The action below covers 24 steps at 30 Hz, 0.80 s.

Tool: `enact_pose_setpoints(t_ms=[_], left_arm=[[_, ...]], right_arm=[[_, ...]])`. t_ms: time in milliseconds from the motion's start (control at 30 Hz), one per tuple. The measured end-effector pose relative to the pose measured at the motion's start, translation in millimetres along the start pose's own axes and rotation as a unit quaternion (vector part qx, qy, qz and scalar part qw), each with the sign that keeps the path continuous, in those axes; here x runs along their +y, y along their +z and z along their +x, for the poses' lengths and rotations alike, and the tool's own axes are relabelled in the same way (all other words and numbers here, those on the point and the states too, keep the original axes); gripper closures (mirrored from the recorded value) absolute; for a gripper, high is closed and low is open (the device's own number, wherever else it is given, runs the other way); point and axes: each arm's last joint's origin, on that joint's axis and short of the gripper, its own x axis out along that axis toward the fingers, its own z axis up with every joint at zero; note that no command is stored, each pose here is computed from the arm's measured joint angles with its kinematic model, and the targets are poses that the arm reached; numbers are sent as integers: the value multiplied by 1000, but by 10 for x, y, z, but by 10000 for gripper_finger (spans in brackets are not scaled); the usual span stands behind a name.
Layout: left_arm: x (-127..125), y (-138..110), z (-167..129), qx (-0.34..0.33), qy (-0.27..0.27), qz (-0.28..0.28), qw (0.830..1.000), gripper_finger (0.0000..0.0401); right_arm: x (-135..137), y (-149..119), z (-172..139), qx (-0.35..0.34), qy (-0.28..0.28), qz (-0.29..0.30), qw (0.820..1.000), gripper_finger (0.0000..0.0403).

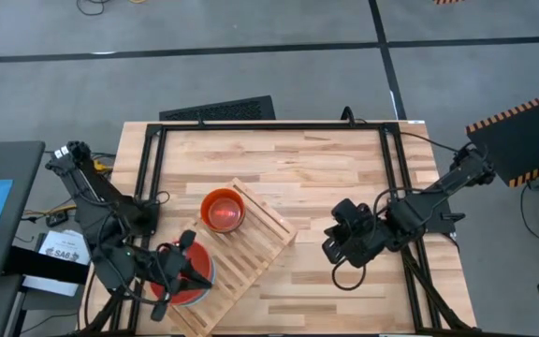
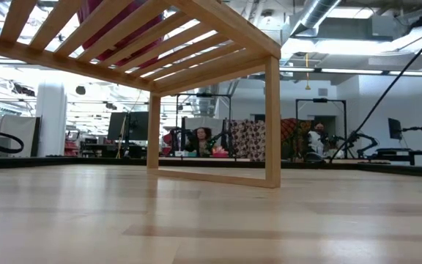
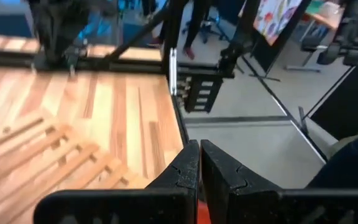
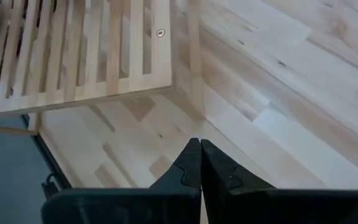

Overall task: Place and stack bowls onto a shelf
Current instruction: Stack the large orange bowl on the shelf on top of the large green bowl on the shelf, then adjust the small stacked bowl on the shelf

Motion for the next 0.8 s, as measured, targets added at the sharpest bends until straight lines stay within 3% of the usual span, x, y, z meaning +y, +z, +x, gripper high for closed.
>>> enact_pose_setpoints(t_ms=[333,500,800], left_arm=[[65,-144,-11,69,24,-25,997,401],[72,-137,-26,69,23,-31,997,401],[202,230,-536,4,9,-23,1000,401]], right_arm=[[18,-11,20,1,1,-2,1000,382],[18,-10,20,1,1,-2,1000,382],[46,1,22,-4,14,-2,1000,381]])
